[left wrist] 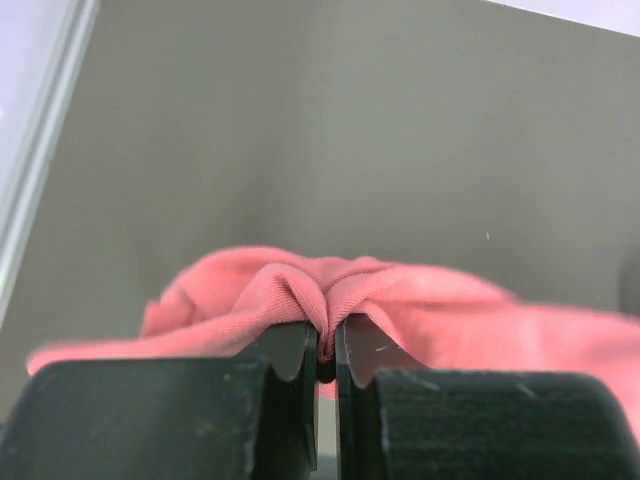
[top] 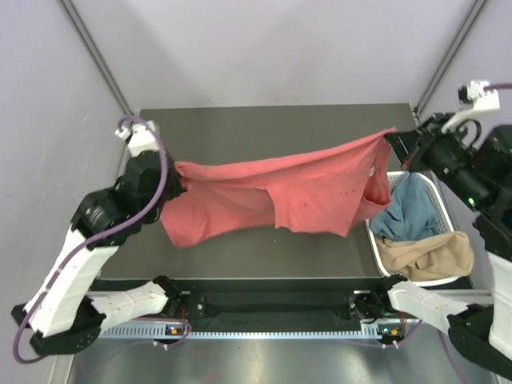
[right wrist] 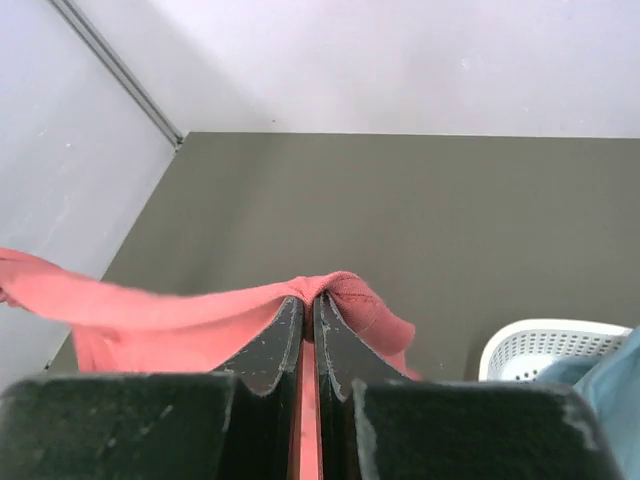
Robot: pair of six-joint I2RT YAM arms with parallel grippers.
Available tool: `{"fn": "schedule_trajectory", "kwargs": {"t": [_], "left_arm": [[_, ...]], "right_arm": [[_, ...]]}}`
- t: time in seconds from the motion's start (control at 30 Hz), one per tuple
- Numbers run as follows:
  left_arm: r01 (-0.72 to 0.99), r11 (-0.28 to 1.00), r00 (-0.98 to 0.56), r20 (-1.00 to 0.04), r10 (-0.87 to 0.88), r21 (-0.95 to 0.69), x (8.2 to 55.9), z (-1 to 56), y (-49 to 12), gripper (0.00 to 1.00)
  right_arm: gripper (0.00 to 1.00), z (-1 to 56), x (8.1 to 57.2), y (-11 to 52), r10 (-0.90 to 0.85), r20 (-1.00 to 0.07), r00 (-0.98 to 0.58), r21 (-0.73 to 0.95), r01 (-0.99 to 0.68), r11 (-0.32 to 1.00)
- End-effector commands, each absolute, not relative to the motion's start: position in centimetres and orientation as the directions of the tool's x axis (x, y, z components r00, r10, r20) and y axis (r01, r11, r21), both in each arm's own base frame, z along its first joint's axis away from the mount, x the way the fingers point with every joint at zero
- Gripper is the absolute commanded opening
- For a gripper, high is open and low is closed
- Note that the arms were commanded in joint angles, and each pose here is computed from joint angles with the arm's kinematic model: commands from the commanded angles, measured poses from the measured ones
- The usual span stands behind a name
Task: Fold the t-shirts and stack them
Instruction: Flatten the tshirt out
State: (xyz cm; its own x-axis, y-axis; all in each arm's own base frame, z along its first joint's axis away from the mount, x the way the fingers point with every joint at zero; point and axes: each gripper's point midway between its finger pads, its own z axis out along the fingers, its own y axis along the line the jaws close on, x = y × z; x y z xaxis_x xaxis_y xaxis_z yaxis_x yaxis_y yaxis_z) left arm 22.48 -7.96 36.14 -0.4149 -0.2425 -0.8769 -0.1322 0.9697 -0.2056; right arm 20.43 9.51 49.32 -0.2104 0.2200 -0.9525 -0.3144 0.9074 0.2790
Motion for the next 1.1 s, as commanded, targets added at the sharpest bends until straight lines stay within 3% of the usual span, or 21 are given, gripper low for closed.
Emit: {"fn": "schedule_trajectory", "kwargs": {"t": [0.0, 0.2, 0.53, 0.67, 0.87, 1.07], "left_arm": [[-0.133, 0.978, -0.33, -0.923, -0.199, -0.164, 26.2, 39.7, -9.6, 0.0], [-0.207, 0.967, -0.314, -0.926, -0.211, -0.15, 24.4, 40.2, -6.7, 0.0], [-0.118, 0.917, -0.328, -0.857, -0.398, -0.38, 18.8, 39.7, -5.4, 0.0], [-0.074, 0.932, -0.332, -0.873, -0.357, -0.354, 20.0, 40.1, -6.7, 0.0], [-0.048, 0.976, -0.338, -0.916, -0.216, -0.213, 24.4, 38.9, -9.7, 0.0], [-0.221, 0.975, -0.361, -0.93, -0.075, 0.007, 28.6, 34.0, -8.7, 0.0]], "right_arm": [[0.0, 53.1, 25.3, 10.8, 0.251, -0.961, -0.115, 0.274, -0.302, 0.913], [0.0, 53.6, 23.8, 10.3, 0.199, -0.974, -0.111, 0.225, -0.323, 0.919], [0.0, 52.9, 15.6, 9.3, 0.242, -0.952, -0.187, 0.3, -0.416, 0.859], [0.0, 52.7, 16.8, 10.3, 0.244, -0.948, -0.203, 0.31, -0.434, 0.846], [0.0, 51.0, 22.6, 12.6, 0.229, -0.943, -0.241, 0.312, -0.406, 0.859], [0.0, 46.0, 30.1, 15.9, 0.139, -0.933, -0.333, 0.272, -0.395, 0.878]]}}
